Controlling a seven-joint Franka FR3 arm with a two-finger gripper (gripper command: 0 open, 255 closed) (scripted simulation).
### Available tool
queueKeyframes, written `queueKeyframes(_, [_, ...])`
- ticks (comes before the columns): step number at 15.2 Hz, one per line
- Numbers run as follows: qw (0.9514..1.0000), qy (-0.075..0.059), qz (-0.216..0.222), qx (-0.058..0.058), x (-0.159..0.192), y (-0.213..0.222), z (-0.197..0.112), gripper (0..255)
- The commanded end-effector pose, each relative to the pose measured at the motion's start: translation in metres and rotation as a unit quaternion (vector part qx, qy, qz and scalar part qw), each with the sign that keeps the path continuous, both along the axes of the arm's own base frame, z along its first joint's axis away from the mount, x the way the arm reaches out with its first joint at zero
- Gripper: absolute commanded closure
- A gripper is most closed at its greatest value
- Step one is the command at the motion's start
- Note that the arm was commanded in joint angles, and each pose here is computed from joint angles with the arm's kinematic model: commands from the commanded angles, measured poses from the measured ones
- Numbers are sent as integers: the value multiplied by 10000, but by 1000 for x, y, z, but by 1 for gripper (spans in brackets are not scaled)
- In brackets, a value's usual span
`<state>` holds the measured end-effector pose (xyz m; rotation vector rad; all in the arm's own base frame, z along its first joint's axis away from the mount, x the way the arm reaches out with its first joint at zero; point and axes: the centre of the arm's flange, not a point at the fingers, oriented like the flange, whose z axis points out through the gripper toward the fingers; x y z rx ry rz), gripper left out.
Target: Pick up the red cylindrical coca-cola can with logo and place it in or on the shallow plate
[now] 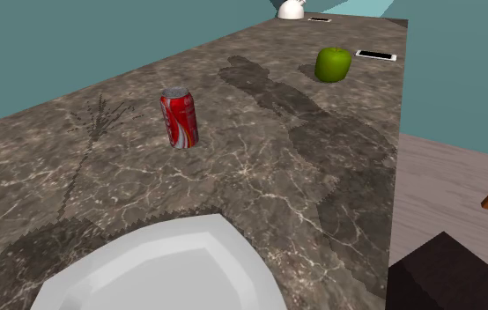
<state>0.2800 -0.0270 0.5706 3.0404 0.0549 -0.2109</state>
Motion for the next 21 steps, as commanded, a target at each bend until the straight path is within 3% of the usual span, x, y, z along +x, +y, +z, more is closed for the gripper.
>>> queueKeyframes(1, [10000, 0, 0, 0, 0, 0, 0, 0])
queueKeyframes(21, [9979, -502, -321, 235, 183, 138, -93, 0])
